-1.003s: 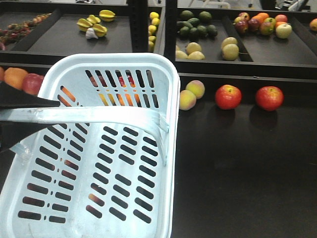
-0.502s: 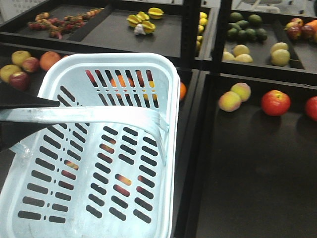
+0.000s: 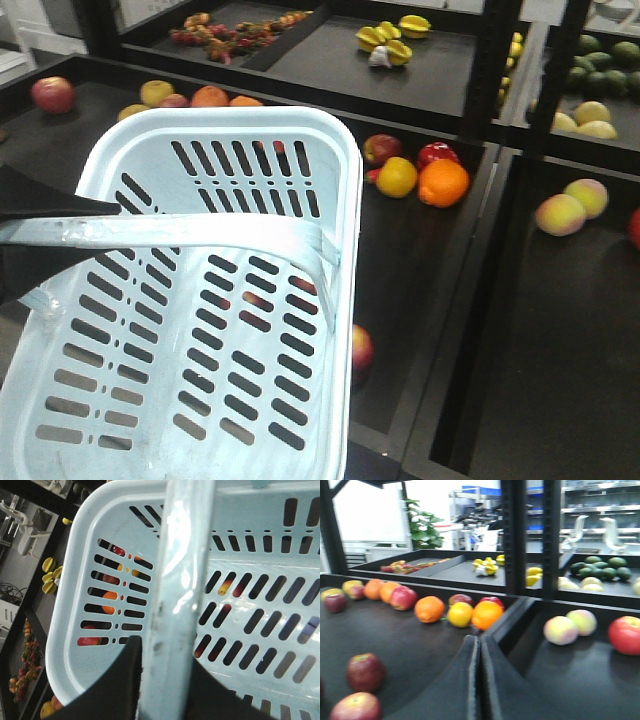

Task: Pick three apples into basket with both arms
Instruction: 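Drive the base away from the table carrying the basket in the left gripper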

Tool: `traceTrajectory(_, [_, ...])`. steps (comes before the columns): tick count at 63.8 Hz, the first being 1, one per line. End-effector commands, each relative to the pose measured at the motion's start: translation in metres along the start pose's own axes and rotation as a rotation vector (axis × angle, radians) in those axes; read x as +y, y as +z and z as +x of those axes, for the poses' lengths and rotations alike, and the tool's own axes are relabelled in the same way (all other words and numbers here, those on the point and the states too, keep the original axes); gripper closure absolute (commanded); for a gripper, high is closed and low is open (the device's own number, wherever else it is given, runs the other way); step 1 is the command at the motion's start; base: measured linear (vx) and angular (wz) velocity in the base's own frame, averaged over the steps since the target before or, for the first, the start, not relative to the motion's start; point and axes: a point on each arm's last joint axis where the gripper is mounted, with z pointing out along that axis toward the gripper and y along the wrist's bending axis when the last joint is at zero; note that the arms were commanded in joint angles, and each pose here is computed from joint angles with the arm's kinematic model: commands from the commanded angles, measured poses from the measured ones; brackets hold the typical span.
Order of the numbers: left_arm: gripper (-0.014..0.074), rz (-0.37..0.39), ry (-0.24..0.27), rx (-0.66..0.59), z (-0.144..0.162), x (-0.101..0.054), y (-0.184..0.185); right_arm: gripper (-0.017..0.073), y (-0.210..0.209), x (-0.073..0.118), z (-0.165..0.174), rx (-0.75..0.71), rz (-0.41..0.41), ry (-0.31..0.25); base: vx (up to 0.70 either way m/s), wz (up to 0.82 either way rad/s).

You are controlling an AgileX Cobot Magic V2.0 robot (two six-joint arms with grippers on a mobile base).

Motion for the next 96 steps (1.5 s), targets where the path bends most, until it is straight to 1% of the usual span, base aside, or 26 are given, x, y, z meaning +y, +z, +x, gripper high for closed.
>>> traceTrajectory(1, [0.0601,-0.106,-0.017,-0.091,-0.0106,0.0112,-0.0124,0.0568,-0.0005,0.0002,-0.0029,-0.075,-0.001,-0.005,-0.07,0.37])
traceTrajectory(96, [0.0601,-0.106,-0.017,-0.091,-0.0106,0.0112,-0.0124,0.0568,-0.0005,0.0002,-0.0028,-0.074,-0.001,-0.005,-0.08,0.43])
